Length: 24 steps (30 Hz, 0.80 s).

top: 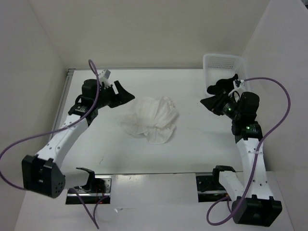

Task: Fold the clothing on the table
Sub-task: Fold the skirt

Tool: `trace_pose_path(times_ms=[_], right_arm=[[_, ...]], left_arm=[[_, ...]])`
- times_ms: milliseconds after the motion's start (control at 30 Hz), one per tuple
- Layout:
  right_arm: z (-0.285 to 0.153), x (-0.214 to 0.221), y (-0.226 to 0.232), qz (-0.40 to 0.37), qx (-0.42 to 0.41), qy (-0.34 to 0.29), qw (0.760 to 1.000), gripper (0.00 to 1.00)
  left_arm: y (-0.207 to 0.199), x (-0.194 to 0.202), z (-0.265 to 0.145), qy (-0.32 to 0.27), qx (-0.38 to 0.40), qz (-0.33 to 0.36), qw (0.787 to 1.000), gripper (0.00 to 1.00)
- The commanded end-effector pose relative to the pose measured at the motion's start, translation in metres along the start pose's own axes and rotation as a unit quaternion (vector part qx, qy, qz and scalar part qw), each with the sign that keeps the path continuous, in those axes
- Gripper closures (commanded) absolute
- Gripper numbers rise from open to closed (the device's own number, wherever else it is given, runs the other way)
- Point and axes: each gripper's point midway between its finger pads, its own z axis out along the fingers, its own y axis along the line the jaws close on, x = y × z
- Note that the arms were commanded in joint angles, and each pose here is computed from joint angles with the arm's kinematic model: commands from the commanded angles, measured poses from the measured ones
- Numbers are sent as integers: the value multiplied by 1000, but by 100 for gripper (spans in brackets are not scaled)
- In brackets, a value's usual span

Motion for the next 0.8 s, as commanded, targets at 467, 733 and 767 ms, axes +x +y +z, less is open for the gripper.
trace_pose_path(times_ms=[467, 733, 767], right_arm=[[-37, 45, -39, 29, 47, 9, 998, 0], [-44, 42, -39, 30, 60, -19, 998, 0], [-44, 42, -39, 34, 60, -20, 997, 0]], left_arm=[[49, 57, -78, -44, -101, 2, 994, 1], [54, 56, -81, -49, -117, 1, 992, 1], [54, 56, -81, -49, -117, 1, 992, 1]])
